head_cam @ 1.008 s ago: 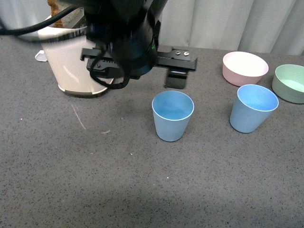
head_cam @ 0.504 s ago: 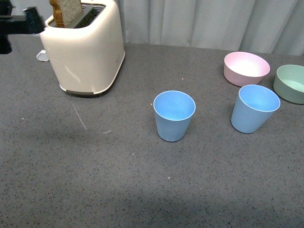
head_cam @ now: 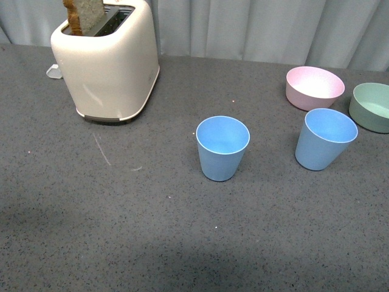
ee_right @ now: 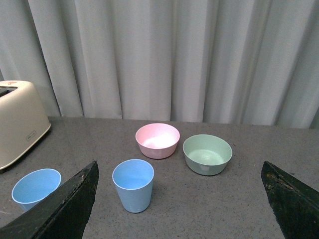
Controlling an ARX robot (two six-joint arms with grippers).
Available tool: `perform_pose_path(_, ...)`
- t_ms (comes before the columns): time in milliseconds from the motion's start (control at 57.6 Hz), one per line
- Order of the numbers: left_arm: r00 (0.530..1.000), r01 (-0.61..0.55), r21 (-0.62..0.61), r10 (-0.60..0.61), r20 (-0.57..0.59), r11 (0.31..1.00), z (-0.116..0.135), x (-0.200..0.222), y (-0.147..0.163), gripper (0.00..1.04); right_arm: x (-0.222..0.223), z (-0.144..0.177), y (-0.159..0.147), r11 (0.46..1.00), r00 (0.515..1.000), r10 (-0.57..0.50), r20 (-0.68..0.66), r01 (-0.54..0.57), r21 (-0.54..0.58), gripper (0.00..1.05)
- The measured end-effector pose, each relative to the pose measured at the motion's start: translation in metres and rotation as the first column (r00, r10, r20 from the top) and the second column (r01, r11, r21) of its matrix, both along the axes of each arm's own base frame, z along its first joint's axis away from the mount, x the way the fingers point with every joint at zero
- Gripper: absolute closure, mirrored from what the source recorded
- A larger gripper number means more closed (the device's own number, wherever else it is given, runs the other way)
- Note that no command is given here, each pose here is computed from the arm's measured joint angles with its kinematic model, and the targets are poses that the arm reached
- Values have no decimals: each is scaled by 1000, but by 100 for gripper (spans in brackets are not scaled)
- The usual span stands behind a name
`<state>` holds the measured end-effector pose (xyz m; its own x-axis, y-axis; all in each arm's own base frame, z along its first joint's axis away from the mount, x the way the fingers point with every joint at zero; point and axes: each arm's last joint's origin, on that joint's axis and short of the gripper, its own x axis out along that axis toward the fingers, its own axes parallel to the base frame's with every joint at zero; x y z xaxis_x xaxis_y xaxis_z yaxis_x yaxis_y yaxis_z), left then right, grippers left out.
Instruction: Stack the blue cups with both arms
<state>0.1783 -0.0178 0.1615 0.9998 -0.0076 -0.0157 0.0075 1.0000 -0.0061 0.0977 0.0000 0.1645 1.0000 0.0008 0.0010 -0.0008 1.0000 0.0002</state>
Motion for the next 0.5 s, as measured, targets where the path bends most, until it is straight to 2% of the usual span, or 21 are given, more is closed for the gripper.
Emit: perform_pose_path(504, 1000, -6, -1, 6, 11, 1000, 4, -34, 17, 101, 0, 0, 0, 1000, 1000, 0, 0, 0, 0, 10)
